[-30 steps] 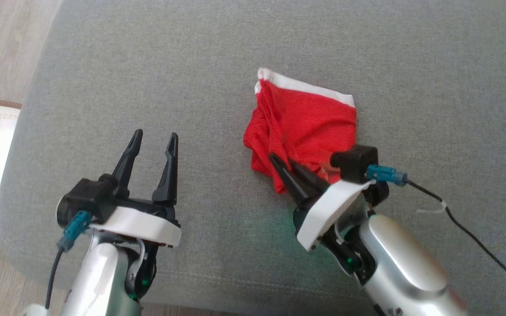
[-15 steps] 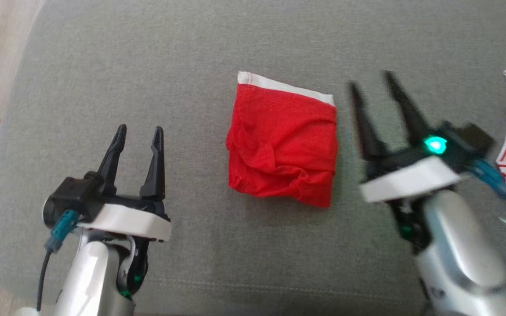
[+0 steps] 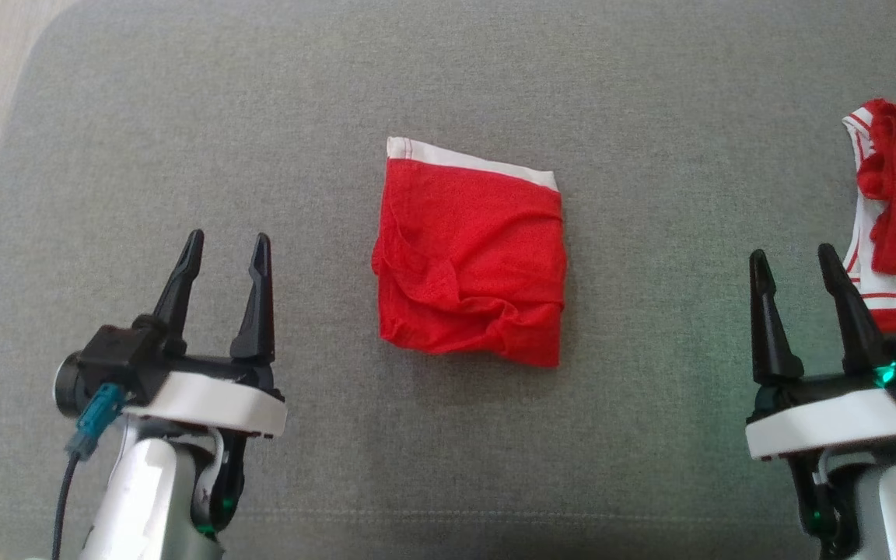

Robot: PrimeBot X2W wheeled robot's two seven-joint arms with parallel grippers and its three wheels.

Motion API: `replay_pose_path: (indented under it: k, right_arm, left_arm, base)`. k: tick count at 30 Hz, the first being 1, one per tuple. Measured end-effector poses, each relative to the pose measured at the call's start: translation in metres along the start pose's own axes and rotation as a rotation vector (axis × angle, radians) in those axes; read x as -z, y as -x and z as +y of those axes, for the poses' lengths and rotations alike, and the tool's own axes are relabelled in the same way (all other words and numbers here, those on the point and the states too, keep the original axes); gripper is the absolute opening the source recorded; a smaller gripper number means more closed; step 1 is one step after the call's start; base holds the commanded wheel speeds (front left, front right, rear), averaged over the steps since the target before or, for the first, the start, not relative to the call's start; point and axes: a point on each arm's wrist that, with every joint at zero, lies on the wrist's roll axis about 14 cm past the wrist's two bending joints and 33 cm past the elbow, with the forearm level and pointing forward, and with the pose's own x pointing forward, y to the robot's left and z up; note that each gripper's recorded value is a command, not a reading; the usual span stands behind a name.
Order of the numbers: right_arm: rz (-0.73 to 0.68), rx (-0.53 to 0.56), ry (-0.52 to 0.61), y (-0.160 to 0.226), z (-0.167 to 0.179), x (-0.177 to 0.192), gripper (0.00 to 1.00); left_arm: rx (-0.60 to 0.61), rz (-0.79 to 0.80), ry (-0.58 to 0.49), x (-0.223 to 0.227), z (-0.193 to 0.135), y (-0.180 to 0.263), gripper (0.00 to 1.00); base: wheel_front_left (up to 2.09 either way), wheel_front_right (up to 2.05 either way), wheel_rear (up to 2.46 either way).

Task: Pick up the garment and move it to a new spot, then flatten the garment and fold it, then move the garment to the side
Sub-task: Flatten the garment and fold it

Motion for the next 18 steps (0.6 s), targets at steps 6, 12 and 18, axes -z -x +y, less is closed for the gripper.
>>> replay_pose_path:
  k: [6, 12, 18]
  right_arm:
    - [-0.011, 0.009, -0.007, 0.0025, -0.0002, -0.0054, 1.00]
    - [-0.009, 0.012, -0.014, 0.0018, 0.0004, -0.0051, 1.00]
    - [0.003, 0.013, -0.011, 0.0008, 0.0000, -0.0032, 1.00]
  left_arm:
    - [0.005, 0.001, -0.003, 0.0001, -0.0011, 0.0000, 1.00]
    - [0.002, 0.006, -0.007, 0.0014, 0.0003, 0.0007, 1.00]
    - [0.001, 0.009, -0.009, 0.0023, 0.0007, 0.0012, 1.00]
  base:
    - [0.00, 0.00, 0.00]
    - [0.00, 0.00, 0.00]
    - [0.00, 0.00, 0.00]
